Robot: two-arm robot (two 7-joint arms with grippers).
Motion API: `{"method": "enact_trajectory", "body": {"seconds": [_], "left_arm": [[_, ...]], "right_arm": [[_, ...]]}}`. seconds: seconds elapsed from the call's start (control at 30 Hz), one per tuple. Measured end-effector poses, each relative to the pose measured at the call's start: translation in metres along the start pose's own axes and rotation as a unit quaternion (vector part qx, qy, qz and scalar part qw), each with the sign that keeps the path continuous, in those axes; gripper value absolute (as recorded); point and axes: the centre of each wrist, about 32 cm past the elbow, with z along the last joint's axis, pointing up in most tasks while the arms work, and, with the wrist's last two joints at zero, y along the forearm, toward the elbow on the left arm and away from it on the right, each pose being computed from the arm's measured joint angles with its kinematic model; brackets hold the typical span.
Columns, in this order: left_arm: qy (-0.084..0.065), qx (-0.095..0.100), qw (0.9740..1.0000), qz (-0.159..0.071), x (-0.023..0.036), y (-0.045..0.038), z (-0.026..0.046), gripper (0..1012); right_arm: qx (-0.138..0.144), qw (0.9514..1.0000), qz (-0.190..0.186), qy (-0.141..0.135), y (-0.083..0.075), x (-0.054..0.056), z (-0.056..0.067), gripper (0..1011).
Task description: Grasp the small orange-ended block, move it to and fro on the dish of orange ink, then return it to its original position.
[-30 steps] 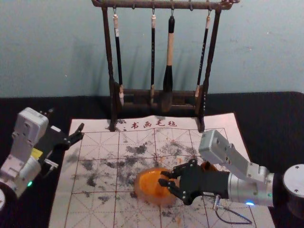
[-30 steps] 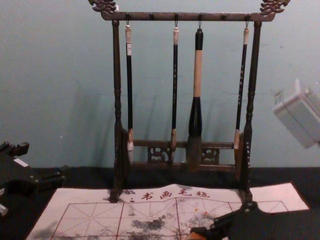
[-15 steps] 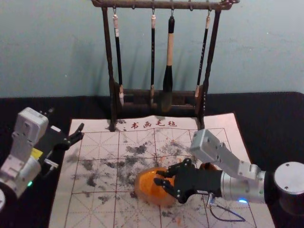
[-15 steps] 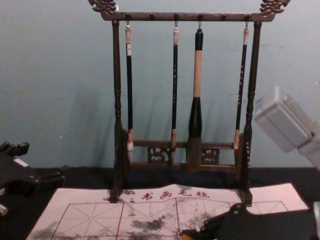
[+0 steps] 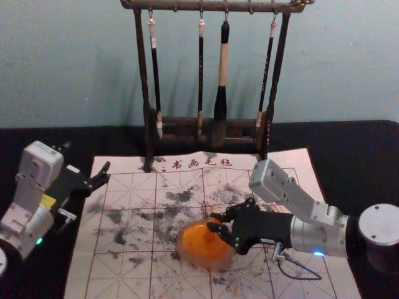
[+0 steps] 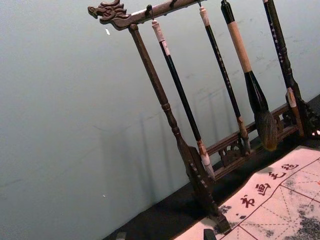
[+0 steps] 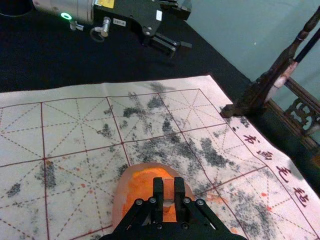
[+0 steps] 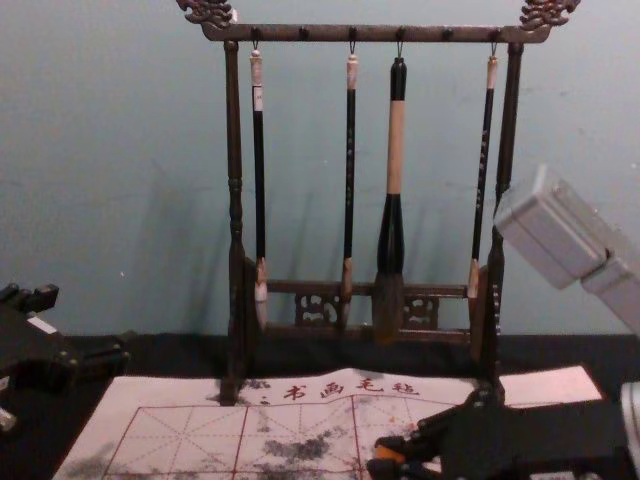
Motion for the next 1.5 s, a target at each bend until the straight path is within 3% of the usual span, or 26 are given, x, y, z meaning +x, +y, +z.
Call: {"method": "enact_trajectory", "body": {"seconds": [0.37, 0.73, 1.5], "left_arm": [[0.0, 0.0, 1.0, 0.0, 0.0, 0.0, 0.0, 1001], [0.0, 0.0, 1.0, 0.0, 0.0, 0.0, 0.0, 1001], [0.0, 0.0, 1.0, 0.0, 0.0, 0.0, 0.0, 1001]], "right_arm": [[-0.006, 0.9999, -0.008, 0.006, -0.015, 0.001, -0.004, 95], [-0.007, 0.9999, 0.005, 0.007, -0.023, -0.005, -0.004, 95], [-0.008, 0.9992, 0.037, -0.011, -0.008, -0.014, 0.008, 95]]}}
